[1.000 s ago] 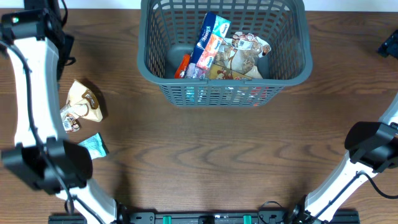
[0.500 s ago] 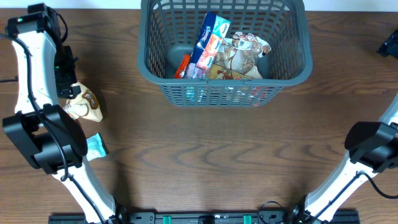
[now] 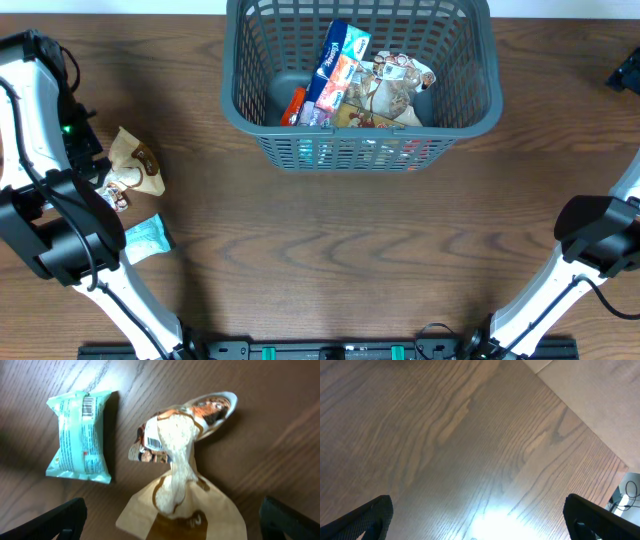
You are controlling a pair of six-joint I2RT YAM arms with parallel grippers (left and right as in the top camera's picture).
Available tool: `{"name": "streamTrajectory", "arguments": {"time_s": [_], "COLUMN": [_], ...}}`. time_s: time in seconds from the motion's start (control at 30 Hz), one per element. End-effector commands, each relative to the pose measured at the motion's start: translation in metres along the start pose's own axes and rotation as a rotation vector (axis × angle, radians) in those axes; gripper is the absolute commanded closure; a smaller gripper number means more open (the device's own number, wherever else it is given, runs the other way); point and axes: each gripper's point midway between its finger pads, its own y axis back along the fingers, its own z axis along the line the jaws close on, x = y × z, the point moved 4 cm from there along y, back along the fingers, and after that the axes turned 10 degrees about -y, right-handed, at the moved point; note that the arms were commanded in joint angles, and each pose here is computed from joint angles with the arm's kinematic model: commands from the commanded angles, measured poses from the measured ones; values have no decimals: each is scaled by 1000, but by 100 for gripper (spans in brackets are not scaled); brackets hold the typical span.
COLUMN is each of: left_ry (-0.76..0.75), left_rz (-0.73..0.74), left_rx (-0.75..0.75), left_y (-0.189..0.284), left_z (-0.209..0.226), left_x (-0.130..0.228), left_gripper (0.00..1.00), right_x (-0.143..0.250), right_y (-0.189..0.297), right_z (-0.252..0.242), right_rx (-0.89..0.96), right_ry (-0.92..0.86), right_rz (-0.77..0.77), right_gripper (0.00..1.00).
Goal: Pack container
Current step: 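Move the left gripper back to the tan snack bag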
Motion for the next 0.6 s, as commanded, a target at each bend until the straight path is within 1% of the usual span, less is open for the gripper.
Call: {"name": "streamTrajectory", "arguments": {"time_s": [0.0, 0.27, 0.4, 0.57], "left_ry": [23, 14, 5, -6], "left_rz": [-27, -33, -63, -101], "left_rx": [-53, -91, -106, -112], "left_y": [-24, -75, -89, -95], "left_z": [3, 9, 13, 15], "left_x": [1, 10, 9, 5], "left_gripper": [3, 3, 3, 3], "right_x": [-1, -1, -1, -1], "right_y": [4, 4, 4, 4], "right_z": [-4, -4, -4, -4], "right_rx": [6, 6, 6, 6], "right_ry": [-19, -19, -19, -19], "right_rz": [-11, -11, -11, -11], "right_gripper": [1, 1, 1, 1]}}
